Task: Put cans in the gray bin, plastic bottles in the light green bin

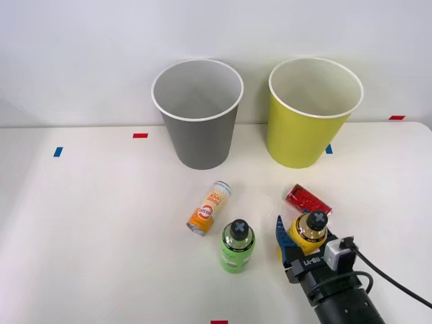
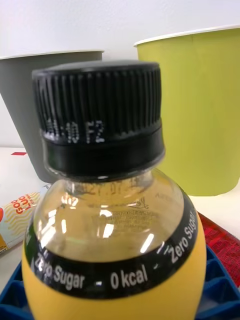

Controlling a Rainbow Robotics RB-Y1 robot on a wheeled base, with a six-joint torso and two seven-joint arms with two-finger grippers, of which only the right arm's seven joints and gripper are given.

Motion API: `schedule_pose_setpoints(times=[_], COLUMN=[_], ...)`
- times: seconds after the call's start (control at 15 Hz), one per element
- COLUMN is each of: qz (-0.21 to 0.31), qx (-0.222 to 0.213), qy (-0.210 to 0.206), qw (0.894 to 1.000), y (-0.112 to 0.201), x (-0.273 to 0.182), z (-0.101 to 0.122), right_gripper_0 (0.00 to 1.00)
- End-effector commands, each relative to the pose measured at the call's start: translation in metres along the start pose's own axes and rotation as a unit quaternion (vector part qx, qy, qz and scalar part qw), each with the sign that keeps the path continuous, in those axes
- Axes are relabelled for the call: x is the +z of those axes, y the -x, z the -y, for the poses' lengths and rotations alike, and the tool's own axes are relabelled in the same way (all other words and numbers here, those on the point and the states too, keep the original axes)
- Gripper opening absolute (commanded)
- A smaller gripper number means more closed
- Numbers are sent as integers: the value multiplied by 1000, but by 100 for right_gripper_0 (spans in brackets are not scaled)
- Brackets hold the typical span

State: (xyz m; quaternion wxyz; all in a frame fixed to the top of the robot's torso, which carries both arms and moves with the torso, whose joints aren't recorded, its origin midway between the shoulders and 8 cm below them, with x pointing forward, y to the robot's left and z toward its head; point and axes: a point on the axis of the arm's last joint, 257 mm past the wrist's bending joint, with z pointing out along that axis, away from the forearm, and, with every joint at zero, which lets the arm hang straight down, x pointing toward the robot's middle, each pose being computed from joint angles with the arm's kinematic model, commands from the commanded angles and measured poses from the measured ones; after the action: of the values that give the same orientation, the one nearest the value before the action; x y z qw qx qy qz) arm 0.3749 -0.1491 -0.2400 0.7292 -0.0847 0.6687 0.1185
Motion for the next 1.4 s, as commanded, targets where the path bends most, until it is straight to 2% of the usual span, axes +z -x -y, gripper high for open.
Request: schedule_pose_setpoints(times=[0.07,0.2,0.47,0.6,0.8,0.93,1.2,1.33,1.4], qz=[4,19,56,61,83,112,160,158,165], qx=[-3,-3,4,0,15,25,46,52,70], qy=[-4,-13,-13,-5,2,1,-5,2,7], qw=[1000,1000,998,998,996,993,986,986,984], y=[2,10,57,86,135,168,221,238,249], x=[1,2,18,29,50,71,97,113,117], z=[1,5,2,-1,0,2,15,20,22], right_gripper_0=[0,0,0,0,0,0,0,0,0])
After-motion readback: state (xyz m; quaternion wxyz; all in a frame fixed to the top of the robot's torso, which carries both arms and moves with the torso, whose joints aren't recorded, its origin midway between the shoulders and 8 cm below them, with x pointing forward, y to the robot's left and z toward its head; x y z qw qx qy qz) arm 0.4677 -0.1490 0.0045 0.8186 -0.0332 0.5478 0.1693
